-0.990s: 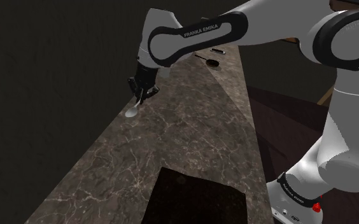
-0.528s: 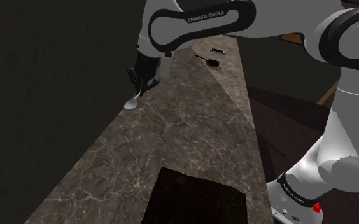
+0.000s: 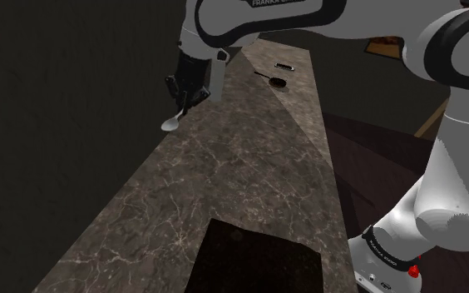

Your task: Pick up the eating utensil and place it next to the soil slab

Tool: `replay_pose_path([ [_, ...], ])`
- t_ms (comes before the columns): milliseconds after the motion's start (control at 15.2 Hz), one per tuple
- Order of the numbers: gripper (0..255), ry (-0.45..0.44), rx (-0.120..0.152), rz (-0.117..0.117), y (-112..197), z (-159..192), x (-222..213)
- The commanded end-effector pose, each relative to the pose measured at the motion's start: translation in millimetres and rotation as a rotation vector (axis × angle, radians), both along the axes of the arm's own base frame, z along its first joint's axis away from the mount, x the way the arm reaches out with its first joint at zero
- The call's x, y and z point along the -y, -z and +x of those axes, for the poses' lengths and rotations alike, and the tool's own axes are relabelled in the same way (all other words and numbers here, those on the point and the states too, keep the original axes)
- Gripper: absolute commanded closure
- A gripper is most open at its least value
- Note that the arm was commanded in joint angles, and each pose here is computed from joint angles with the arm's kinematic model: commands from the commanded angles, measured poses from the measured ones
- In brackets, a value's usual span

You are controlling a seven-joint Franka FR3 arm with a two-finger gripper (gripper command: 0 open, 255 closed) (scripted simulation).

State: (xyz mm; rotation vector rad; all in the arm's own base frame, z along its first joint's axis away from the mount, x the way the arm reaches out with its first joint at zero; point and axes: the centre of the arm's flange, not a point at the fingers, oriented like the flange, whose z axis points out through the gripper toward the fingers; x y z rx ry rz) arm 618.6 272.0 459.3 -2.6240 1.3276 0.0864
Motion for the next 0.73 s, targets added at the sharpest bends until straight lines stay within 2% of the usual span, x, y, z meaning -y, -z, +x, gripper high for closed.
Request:
replay_pose_path([
  [0,255,0.000,0.000,0.000,-11,0,1],
  [264,255,0.000,0.000,0.000,-30,0,1],
  [660,255,0.000,0.000,0.000,-30,-75,-23],
])
